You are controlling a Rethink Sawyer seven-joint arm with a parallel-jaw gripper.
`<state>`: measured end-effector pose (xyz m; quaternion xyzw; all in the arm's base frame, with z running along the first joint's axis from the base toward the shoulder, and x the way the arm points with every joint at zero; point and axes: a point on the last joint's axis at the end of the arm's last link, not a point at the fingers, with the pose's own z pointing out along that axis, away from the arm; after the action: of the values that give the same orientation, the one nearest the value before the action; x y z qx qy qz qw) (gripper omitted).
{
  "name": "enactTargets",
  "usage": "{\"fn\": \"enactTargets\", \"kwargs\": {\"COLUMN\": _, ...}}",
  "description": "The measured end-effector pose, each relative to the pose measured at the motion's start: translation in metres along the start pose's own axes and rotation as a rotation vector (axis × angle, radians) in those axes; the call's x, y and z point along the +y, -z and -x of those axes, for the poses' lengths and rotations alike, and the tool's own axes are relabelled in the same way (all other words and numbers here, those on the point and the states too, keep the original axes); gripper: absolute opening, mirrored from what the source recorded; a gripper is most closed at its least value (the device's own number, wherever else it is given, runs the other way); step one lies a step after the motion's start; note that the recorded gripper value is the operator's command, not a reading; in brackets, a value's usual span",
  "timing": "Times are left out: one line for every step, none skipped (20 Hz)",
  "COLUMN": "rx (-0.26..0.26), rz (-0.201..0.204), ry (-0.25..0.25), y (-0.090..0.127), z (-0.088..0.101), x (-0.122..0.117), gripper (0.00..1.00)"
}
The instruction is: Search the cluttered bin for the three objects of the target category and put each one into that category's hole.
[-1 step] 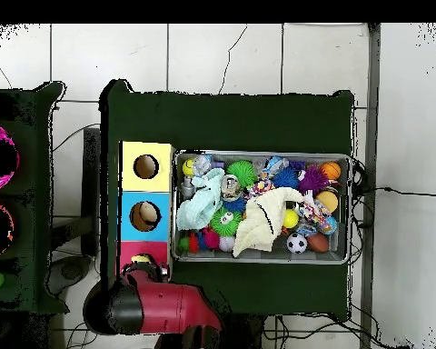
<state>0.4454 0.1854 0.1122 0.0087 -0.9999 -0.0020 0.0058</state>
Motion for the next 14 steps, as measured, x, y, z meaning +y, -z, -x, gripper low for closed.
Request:
{"fn": "enactTargets", "kwargs": {"rx": 0.017, "rz": 0.003, "ry": -0.004, "y": 0.002, "z": 0.000, "x": -0.001, "gripper": 1.00}}
{"fn": "enactTargets", "kwargs": {"rx": 0.025, "rz": 0.005, "ry": -0.008, "y": 0.004, "z": 0.001, "x": -0.003, "gripper": 1.00}}
{"fn": "enactTargets", "kwargs": {"rx": 0.033, "rz": 0.006, "ry": -0.012, "y": 0.006, "z": 0.002, "x": -0.004, "gripper": 1.00}}
{"fn": "enactTargets", "kwargs": {"rx": 0.036, "rz": 0.008, "ry": -0.014, "y": 0.007, "z": 0.003, "x": -0.005, "gripper": 1.00}}
{"fn": "enactTargets", "kwargs": {"rx": 0.039, "rz": 0.009, "ry": -0.017, "y": 0.009, "z": 0.005, "x": -0.007, "gripper": 1.00}}
{"fn": "enactTargets", "kwargs": {"rx": 0.040, "rz": 0.010, "ry": -0.019, "y": 0.011, "z": 0.006, "x": -0.007, "gripper": 1.00}}
{"fn": "enactTargets", "kwargs": {"rx": 0.036, "rz": 0.010, "ry": -0.018, "y": 0.012, "z": 0.008, "x": -0.007, "gripper": 1.00}}
{"fn": "enactTargets", "kwargs": {"rx": 0.035, "rz": 0.010, "ry": -0.016, "y": 0.012, "z": 0.008, "x": -0.006, "gripper": 1.00}}
{"fn": "enactTargets", "kwargs": {"rx": 0.033, "rz": 0.009, "ry": -0.015, "y": 0.012, "z": 0.009, "x": -0.006, "gripper": 1.00}}
{"fn": "enactTargets", "kwargs": {"rx": 0.033, "rz": 0.009, "ry": -0.014, "y": 0.013, "z": 0.009, "x": -0.005, "gripper": 1.00}}
{"fn": "enactTargets", "kwargs": {"rx": 0.030, "rz": 0.009, "ry": -0.008, "y": 0.013, "z": 0.009, "x": -0.002, "gripper": 1.00}}
{"fn": "enactTargets", "kwargs": {"rx": 0.030, "rz": 0.009, "ry": -0.004, "y": 0.013, "z": 0.009, "x": -0.001, "gripper": 1.00}}
{"fn": "enactTargets", "kwargs": {"rx": 0.029, "rz": 0.009, "ry": -0.001, "y": 0.013, "z": 0.009, "x": 0.001, "gripper": 1.00}}
{"fn": "enactTargets", "kwargs": {"rx": 0.029, "rz": 0.009, "ry": 0.001, "y": 0.013, "z": 0.008, "x": 0.002, "gripper": 1.00}}
